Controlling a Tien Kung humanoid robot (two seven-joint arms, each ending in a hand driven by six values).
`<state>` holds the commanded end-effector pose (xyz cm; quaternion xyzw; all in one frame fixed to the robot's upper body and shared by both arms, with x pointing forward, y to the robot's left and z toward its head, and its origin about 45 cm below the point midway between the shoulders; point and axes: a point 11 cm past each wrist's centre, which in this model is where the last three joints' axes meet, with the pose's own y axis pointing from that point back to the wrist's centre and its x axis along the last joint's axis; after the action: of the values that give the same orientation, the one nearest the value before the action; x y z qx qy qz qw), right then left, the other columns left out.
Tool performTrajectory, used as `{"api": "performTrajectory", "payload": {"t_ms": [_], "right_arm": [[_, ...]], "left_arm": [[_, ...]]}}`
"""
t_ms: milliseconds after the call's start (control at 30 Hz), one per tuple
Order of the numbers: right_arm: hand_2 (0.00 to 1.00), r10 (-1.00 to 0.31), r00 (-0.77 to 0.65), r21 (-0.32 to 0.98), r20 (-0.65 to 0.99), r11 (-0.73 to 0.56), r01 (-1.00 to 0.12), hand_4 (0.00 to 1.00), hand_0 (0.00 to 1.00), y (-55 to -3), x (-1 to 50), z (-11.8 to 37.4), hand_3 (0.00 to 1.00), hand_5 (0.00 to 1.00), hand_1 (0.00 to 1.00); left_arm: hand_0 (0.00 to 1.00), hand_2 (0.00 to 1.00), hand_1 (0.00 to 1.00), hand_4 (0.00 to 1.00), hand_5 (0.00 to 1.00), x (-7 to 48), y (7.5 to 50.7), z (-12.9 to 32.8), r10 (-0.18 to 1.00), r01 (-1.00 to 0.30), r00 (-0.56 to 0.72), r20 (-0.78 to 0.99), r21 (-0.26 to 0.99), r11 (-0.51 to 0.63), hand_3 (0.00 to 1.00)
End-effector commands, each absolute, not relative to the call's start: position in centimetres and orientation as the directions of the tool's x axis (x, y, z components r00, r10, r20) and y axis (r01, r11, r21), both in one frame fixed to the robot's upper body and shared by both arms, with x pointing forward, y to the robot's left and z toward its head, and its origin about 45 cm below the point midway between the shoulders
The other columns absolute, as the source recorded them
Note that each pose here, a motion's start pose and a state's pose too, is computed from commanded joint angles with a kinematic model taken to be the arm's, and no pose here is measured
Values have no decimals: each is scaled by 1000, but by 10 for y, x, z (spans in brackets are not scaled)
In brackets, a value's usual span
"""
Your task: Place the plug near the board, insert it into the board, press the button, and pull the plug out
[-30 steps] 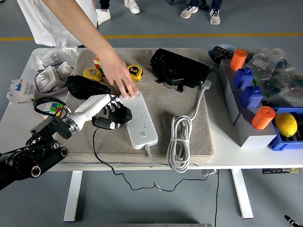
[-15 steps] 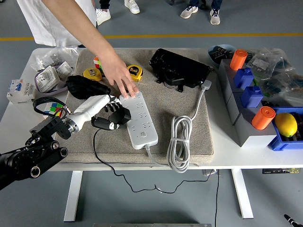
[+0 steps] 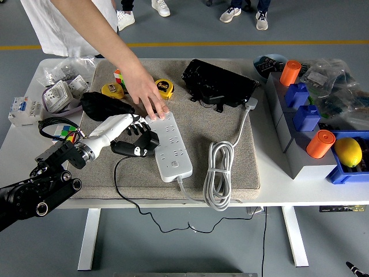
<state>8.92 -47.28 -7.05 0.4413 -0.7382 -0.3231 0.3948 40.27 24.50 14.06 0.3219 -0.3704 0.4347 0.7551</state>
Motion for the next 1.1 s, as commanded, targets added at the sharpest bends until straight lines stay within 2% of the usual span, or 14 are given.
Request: {"api": "performTrajectory", "payload": {"t_ms": [33, 67, 400, 633, 667, 833, 867, 1033, 1067, 1100], "right_arm": [[645, -907, -299, 826, 298, 402, -396, 998, 610, -473, 89, -71, 551, 458, 632], [646, -907, -298, 826, 297, 401, -397, 998, 610, -473, 89, -71, 551, 457, 632], [646, -907, -298, 825, 297, 401, -398, 998, 610, -473, 90, -70, 551, 457, 632], [646, -907, -297, 826, 300, 402, -395, 998, 610, -473, 88, -71, 551, 456, 632], [646, -907, -296, 826, 300, 402, -395, 998, 610, -473, 88, -71, 551, 456, 633], [646, -907, -296, 825, 300, 402, -396, 998, 610, -473, 87, -71, 551, 456, 633], [646, -907, -295, 826, 301, 403, -395, 998, 610, -474, 86, -71, 551, 456, 633], [646, -907, -296, 824, 299, 402, -398, 998, 610, -473, 87, -71, 551, 456, 633], [646, -907, -296, 824, 299, 402, -399, 998, 610, -473, 87, -71, 550, 456, 633], [646, -907, -296, 824, 299, 402, -400, 998, 610, -473, 88, -71, 550, 456, 633]], "left_arm": [[396, 578, 545, 998, 494, 403, 245, 141, 422, -895, 346, 838, 160, 416, 655], [414, 598, 559, 998, 602, 402, 245, 142, 424, -895, 345, 837, 158, 416, 677], [423, 614, 588, 998, 617, 398, 240, 146, 433, -892, 345, 833, 146, 429, 691], [430, 621, 592, 998, 635, 389, 237, 161, 505, -897, 289, 813, 46, 439, 693], [479, 663, 629, 998, 768, 386, 237, 164, 524, -897, 277, 805, 22, 441, 699], [479, 663, 629, 998, 768, 373, 235, 170, 579, -891, 257, 774, -42, 452, 699], [574, 705, 677, 998, 824, 370, 234, 169, 584, -889, 260, 769, -46, 456, 714], [574, 705, 677, 998, 824, 362, 238, 160, 588, -897, 263, 764, -31, 441, 714], [705, 749, 736, 998, 846, 361, 239, 159, 587, -899, 265, 765, -25, 438, 748], [705, 749, 736, 998, 846, 360, 240, 156, 583, -902, 267, 767, -14, 432, 748]]}}
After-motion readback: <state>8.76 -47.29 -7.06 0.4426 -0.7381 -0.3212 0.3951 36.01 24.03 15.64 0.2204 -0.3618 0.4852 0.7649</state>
